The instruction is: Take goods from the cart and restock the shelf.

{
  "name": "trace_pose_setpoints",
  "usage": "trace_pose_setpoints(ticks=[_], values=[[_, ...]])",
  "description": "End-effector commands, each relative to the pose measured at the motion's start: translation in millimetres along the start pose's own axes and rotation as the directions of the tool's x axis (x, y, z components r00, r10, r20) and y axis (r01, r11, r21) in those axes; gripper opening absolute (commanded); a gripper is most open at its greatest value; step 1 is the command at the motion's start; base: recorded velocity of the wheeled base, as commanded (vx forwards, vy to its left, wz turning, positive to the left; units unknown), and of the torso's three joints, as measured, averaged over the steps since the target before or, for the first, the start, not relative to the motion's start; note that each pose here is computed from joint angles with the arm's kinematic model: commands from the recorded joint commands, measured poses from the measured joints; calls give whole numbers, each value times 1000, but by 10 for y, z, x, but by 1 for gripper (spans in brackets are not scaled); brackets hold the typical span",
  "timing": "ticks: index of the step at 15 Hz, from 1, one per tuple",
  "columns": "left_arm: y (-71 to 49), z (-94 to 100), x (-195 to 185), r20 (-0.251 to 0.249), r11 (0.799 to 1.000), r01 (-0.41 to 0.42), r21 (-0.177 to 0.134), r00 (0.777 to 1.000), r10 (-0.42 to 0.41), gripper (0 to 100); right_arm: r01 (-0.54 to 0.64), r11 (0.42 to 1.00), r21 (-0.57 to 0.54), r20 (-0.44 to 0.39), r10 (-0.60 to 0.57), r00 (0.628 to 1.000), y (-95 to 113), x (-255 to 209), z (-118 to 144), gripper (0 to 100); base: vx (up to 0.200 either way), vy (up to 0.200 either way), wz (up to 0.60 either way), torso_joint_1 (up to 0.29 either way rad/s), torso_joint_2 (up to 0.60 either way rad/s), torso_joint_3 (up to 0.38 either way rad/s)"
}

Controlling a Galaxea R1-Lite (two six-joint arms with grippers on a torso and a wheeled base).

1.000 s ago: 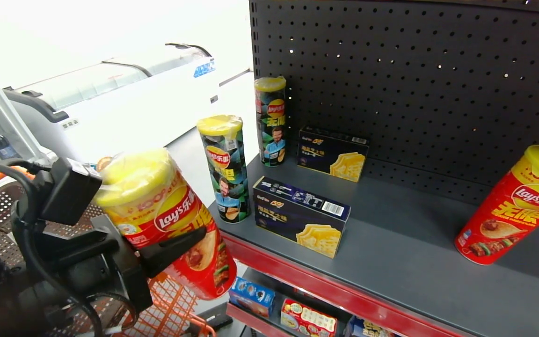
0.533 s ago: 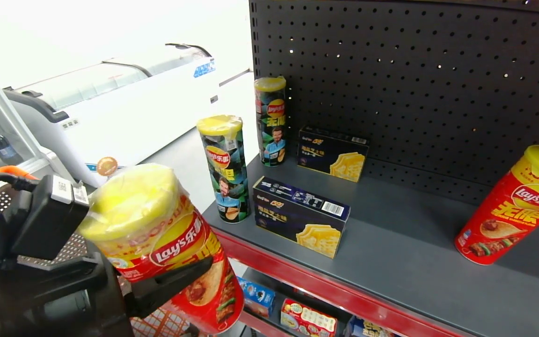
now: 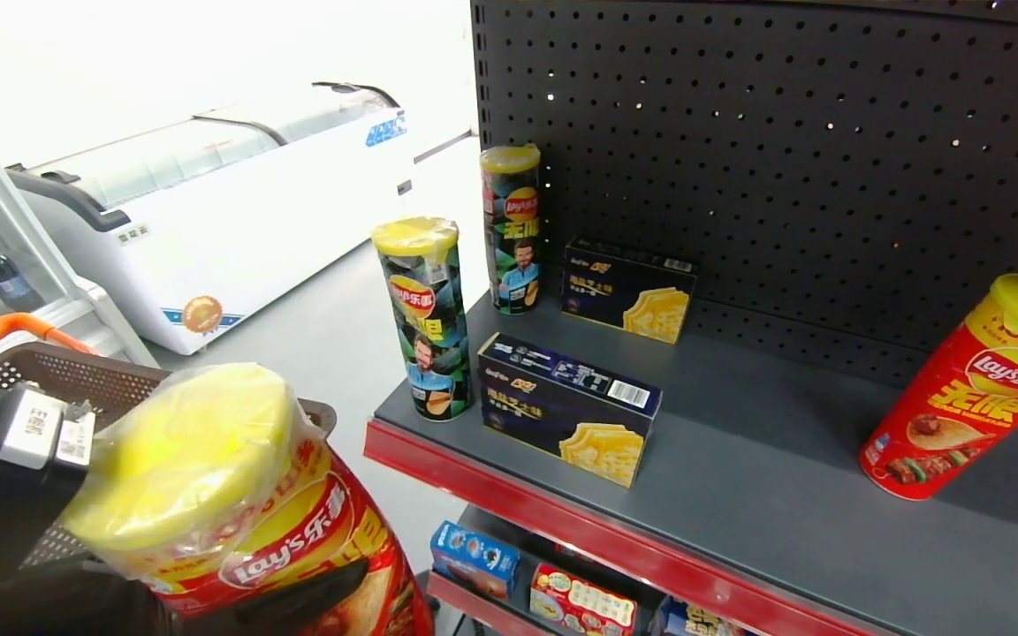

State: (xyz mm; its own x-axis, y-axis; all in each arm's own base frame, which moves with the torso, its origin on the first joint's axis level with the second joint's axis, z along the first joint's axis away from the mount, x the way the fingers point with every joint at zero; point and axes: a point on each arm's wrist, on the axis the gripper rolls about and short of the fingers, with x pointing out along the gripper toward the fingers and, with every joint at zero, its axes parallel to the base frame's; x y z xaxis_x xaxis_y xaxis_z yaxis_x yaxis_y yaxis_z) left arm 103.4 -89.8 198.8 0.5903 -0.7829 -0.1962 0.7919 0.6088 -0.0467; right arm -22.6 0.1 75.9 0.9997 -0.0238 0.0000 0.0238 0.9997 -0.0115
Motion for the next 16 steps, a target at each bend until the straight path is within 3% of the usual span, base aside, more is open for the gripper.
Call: trace_pose_setpoints(ticks=[1,12,16], values=[[-39,-1,-13,4,1000,25,6,1000,-25,0,1,1000,-1,-2,-1,1000,0,1,0,100,0,0,-600,-2,7,-2],[-70,6,-11,8,999,46,7,999,-46,0,1,1000,-1,-2,-1,1000,0,1,0,100,0,0,-600,2,4,3],[-72,-17,-42,9,999,43,-1,999,-43,0,-1,1000,1,-2,1,1000,0,1,0,100,0,0,0,0,0,0]])
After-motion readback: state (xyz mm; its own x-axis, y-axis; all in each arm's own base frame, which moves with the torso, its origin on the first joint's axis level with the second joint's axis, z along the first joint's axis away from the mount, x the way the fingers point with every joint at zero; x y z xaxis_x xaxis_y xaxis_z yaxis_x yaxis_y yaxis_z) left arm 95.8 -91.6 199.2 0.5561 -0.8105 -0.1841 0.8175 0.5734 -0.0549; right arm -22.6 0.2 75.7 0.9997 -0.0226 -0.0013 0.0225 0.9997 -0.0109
